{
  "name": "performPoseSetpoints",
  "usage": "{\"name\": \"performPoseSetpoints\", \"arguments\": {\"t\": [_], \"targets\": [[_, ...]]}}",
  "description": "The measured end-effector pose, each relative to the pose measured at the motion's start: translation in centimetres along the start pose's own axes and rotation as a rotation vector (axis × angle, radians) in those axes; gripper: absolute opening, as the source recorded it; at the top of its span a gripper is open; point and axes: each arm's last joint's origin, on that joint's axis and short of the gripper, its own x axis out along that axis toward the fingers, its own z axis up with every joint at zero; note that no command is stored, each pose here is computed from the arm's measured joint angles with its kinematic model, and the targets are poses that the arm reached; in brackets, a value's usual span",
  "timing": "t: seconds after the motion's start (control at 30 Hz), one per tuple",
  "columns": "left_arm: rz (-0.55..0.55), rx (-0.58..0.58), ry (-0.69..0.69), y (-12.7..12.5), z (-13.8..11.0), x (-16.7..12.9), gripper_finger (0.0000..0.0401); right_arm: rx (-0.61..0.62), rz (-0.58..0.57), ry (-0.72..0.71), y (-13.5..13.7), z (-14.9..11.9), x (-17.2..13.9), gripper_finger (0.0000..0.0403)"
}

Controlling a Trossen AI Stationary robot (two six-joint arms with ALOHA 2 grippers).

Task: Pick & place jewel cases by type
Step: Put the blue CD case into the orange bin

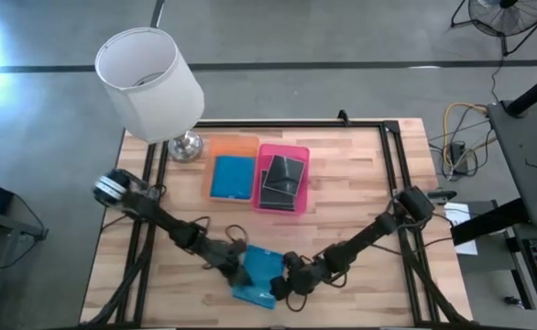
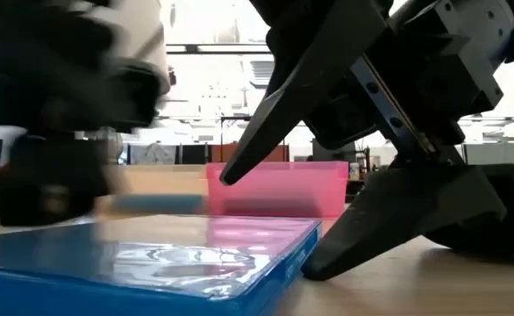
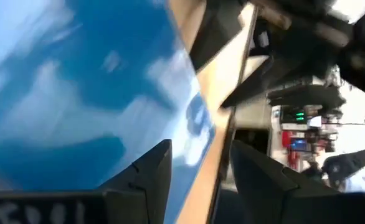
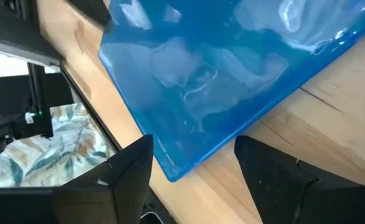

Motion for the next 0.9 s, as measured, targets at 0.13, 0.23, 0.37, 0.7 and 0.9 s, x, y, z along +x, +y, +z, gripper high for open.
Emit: {"name": "performPoseSetpoints", "arguments": {"t": [0.13,0.23,0.37,0.7,0.9], "targets": [[0.238,-0.043,-0.033,0.0,-1.2,-4.1,0.014,0.031,0.014,0.011,-0.2,-0.5,-0.1,0.0233],[0.478,-0.098,-0.125,0.9,-1.6,-6.5,0.0137,0.055,0.023,0.002,-0.1,-0.3,0.0,0.0236],[0.47,-0.178,-0.079,1.9,-1.7,-5.5,0.0145,0.058,0.039,0.003,0.3,0.5,0.0,0.025],[0.542,-0.249,0.01,2.6,0.2,-1.9,0.0219,0.006,0.064,0.016,1.1,0.9,0.1,0.0301],[0.526,-0.264,0.023,3.1,0.6,0.0,0.0223,-0.035,0.063,0.012,0.8,0.8,0.1,0.0292]]}}
